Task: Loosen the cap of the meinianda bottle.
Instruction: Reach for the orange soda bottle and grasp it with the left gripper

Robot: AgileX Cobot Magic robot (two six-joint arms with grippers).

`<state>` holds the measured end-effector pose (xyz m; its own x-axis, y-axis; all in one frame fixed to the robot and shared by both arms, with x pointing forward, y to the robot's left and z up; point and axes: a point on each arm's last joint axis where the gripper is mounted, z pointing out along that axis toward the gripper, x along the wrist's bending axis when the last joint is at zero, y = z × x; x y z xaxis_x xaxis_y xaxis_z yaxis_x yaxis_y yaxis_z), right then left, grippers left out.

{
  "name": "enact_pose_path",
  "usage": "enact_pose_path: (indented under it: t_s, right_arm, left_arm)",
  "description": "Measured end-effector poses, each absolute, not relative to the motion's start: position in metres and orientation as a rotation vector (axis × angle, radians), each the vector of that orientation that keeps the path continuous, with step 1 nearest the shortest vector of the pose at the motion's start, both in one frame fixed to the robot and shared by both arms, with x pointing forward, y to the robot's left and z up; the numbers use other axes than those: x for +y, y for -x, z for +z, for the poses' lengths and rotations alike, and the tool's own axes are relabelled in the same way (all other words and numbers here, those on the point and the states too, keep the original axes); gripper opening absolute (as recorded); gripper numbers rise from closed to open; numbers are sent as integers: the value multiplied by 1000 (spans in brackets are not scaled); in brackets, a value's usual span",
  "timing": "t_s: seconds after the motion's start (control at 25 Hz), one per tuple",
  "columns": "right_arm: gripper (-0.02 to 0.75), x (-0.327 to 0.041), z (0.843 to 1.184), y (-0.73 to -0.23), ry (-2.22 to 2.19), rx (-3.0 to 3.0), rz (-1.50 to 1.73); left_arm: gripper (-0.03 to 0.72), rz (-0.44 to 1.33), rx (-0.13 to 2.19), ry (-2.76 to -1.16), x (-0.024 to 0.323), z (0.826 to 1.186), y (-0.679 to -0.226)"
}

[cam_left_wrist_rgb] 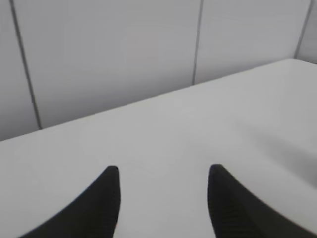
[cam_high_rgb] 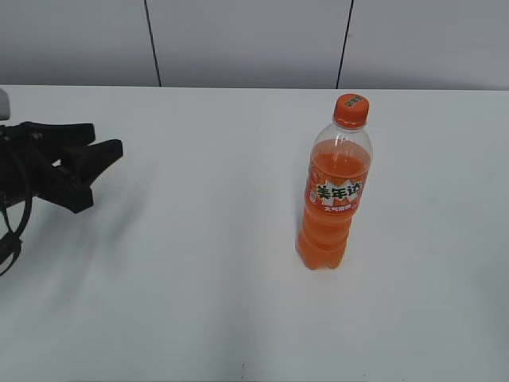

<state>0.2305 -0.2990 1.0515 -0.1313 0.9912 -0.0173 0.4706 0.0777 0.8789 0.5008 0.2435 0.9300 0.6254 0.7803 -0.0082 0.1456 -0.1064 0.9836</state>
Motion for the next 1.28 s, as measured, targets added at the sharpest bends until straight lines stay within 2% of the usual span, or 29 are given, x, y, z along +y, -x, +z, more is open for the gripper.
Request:
enact_pose_path:
  t_s: [0.24, 0.4, 0.64, 0.8, 0.96, 1.28]
  right_arm:
    - [577, -299, 1051, -230, -1463, 1687, 987]
    - [577, -299, 1051, -230, -1463, 1687, 987]
    - [577, -299, 1051, -230, -1463, 1687, 987]
    - [577, -300, 1051, -231, -1462, 1685, 980]
    - [577, -299, 1051, -230, -1463, 1687, 987]
    - [577, -299, 1051, -230, -1463, 1687, 987]
  left_arm:
    - [363, 373, 529, -1811, 225, 922, -519]
    - [387, 287, 359, -1893, 219, 915, -526]
    - [447, 270, 265, -1874, 212, 918, -538]
    - [484, 236, 213, -1883, 193, 919, -535]
    - [493, 211, 180, -1929, 171, 915, -529]
    - [496, 188, 173, -1906, 138, 920, -533]
